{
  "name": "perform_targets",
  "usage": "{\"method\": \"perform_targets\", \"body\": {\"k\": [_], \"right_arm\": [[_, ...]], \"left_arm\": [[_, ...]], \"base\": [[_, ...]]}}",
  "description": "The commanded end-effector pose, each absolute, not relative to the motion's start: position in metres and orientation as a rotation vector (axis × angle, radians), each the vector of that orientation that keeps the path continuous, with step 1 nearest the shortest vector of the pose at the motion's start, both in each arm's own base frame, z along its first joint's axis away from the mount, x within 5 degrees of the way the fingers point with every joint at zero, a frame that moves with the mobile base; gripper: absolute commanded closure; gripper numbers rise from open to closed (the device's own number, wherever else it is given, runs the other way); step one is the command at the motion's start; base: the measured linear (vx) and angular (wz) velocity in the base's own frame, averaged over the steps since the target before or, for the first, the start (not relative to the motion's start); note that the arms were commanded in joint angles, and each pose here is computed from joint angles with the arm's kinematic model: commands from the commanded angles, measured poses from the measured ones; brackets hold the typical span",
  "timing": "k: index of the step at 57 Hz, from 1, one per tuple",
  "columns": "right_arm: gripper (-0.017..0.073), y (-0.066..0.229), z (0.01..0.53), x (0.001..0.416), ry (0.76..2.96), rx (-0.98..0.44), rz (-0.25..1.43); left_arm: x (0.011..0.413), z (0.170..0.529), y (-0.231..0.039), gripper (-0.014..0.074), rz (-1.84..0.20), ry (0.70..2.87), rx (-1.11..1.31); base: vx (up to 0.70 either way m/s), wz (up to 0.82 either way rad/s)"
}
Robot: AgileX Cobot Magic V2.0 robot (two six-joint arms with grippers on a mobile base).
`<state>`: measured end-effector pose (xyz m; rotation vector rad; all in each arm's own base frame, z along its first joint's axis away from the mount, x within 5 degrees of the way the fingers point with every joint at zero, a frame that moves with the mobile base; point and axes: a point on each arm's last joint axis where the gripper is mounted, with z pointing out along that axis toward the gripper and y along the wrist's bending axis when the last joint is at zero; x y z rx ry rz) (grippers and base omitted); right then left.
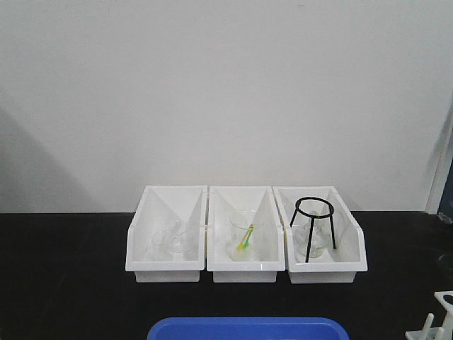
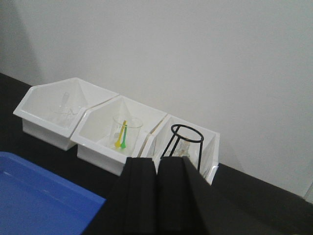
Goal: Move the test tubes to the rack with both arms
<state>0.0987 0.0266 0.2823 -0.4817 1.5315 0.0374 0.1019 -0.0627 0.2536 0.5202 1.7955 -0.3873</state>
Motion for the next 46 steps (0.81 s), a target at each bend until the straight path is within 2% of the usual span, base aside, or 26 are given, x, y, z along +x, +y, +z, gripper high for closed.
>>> {"method": "perform_targets", "body": {"k": [1,46], "right_arm": [[0.057,0.0296,0.2895,0.097,1.522,-0.478,0.09],[0.057,0.0314,0.2891,0.0963,1.519,-0.499,0.102]], "left_arm": [[0.1062,0.2689,-0.0619,0.0614,-0.387,1.715,0.462],[0.1067,0.2703,-0.0615,0.0614,-0.375,1.697,0.462]], "base": [[0.0,0.0],[0.0,0.0]]}}
